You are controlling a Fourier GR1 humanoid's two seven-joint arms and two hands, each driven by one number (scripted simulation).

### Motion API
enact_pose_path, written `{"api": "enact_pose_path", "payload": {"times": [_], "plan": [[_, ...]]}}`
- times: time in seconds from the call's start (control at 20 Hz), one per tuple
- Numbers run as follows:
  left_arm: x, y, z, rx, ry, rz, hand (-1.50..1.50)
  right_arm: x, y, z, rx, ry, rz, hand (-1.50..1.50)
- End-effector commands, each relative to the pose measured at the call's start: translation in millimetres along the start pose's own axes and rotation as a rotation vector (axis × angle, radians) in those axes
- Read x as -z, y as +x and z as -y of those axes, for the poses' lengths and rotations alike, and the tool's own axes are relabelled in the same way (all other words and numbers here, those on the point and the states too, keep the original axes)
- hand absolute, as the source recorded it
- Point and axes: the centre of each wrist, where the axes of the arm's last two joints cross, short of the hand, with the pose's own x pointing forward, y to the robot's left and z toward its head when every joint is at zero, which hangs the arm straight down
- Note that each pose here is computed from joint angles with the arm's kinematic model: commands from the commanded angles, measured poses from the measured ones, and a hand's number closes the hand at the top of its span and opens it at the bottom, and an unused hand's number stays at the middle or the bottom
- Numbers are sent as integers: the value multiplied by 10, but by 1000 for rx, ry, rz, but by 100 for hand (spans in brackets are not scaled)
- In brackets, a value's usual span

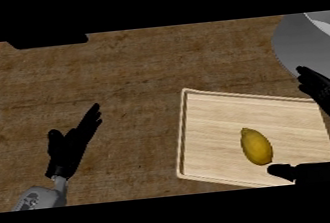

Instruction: Pick the lemon from the tray and place it in the pot

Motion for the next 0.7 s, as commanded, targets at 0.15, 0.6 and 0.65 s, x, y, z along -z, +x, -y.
{"api": "enact_pose_path", "payload": {"times": [0.15,0.6,0.65], "plan": [[62,4,6,-22,8,-7,0,77,228,-81,60,94,-231,-150],[-54,-85,87,-23,-18,-7,0,379,-180,-166,-94,410,-441,-150],[-22,-80,114,-4,-9,-4,0,339,-337,-274,-104,448,-446,-150]]}}
